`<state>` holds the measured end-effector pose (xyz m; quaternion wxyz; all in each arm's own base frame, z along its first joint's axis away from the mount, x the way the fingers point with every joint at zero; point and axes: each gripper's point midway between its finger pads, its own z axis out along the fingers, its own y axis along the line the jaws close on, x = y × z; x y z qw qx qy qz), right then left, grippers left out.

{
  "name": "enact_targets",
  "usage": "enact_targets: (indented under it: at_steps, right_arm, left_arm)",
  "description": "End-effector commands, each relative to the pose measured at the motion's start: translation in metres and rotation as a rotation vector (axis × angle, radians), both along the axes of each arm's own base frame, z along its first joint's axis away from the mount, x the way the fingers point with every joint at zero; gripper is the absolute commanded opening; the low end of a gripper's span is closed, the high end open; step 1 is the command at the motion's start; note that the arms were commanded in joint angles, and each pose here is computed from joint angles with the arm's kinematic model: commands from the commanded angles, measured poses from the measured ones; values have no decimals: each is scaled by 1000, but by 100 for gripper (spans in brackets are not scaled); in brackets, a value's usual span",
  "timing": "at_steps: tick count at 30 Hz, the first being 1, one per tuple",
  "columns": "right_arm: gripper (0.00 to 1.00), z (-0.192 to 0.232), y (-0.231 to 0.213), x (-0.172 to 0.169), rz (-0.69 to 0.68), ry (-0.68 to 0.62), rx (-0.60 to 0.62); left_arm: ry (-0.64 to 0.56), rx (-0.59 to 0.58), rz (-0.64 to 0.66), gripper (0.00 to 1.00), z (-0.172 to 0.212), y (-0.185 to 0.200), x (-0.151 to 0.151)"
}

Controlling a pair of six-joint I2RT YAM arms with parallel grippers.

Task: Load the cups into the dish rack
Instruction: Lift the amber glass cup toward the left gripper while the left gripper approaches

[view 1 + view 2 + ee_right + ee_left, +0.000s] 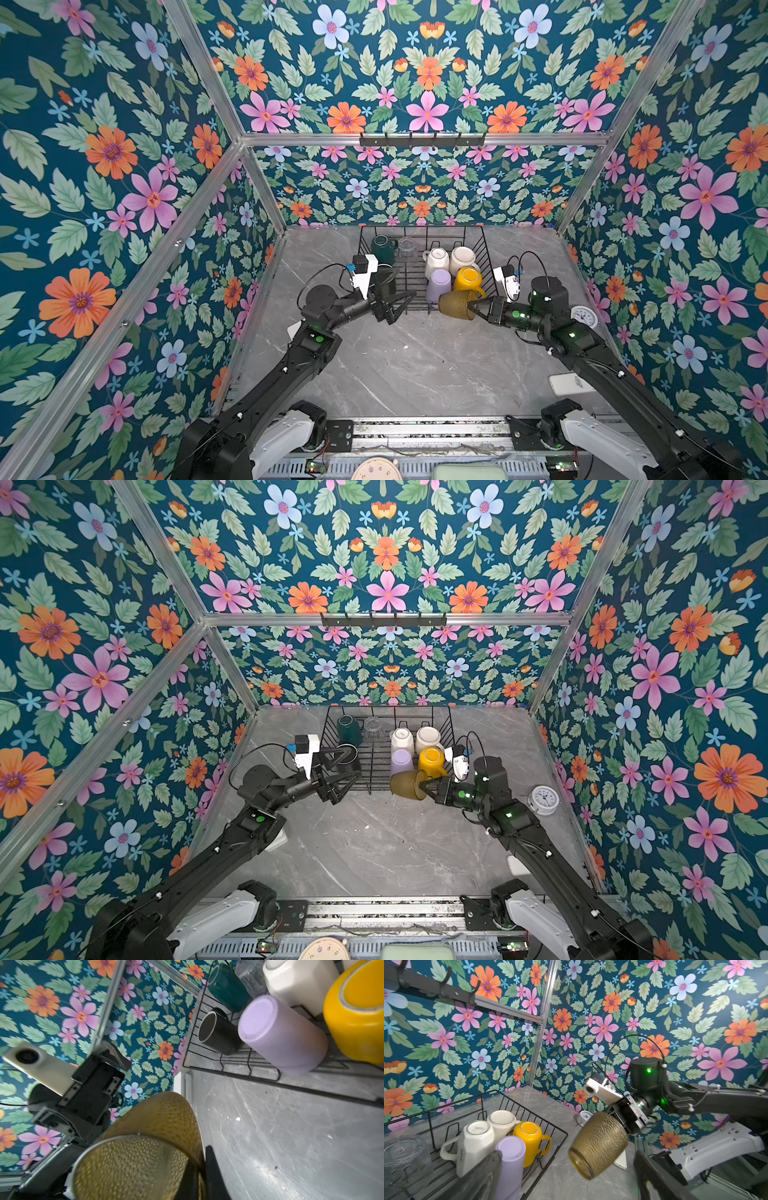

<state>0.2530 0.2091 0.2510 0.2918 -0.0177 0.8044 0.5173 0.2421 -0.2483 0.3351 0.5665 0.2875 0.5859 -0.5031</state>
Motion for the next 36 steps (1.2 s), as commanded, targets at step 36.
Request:
enact_targets:
  at_steps: [36]
  right_arm:
    - [0,85,100,-16,448,-287,241]
  left_arm:
    - [-27,-13,-249,100,10,-14,-36]
